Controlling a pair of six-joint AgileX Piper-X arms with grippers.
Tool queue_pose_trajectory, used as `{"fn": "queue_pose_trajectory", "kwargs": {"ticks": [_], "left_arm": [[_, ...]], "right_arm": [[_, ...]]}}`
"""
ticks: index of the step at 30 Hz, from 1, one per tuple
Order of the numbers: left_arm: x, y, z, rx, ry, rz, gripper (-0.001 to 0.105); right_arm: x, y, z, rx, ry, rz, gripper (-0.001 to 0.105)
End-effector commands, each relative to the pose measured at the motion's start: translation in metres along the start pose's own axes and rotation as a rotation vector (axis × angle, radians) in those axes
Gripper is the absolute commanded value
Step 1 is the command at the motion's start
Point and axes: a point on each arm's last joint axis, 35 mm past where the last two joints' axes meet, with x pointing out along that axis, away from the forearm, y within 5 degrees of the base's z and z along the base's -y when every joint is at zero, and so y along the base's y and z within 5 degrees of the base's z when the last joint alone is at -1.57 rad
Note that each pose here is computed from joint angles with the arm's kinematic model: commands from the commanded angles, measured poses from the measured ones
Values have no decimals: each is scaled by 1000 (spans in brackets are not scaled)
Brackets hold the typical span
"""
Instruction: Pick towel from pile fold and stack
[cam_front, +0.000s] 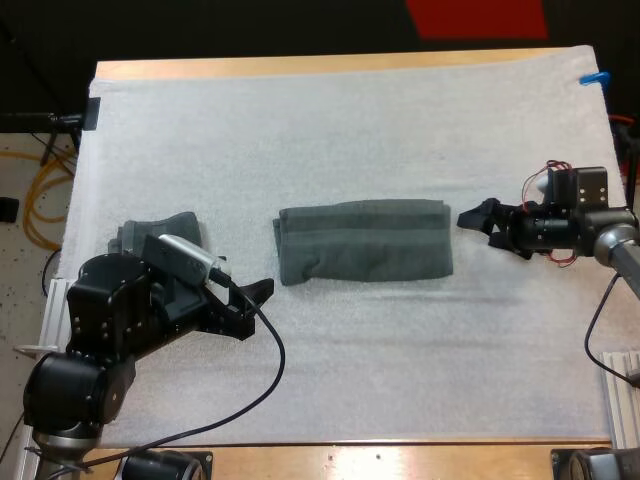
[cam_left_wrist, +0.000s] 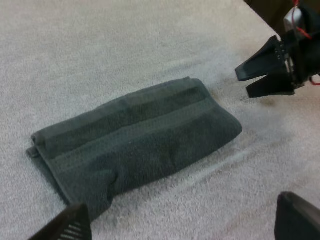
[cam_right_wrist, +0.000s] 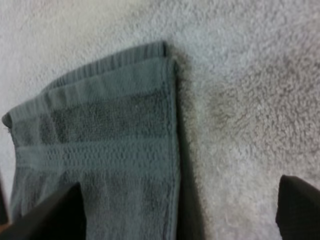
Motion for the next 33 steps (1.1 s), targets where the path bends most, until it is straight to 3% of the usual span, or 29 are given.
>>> {"fn": "queue_pose_trajectory", "kwargs": {"ticks": [1, 21, 27, 28, 31, 33], "left_arm": [[-1, -2, 1, -6, -5, -15, 72], [-1, -2, 1, -13, -5, -15, 72], [-1, -2, 1, -13, -5, -15, 72], [-1, -2, 1, -13, -5, -15, 72], [-1, -2, 1, -13, -2, -28, 72], [-1, -2, 1, -12, 2, -42, 72]], "right_arm": [[1, 2, 5, -10, -12, 30, 75], [78, 24, -7, 9, 212, 159, 75], [82, 29, -9, -5, 225, 172, 73], [82, 29, -9, -5, 227, 168, 71], [82, 28, -10, -6, 226, 156, 47], [80, 29, -9, -6, 226, 159, 12]]}}
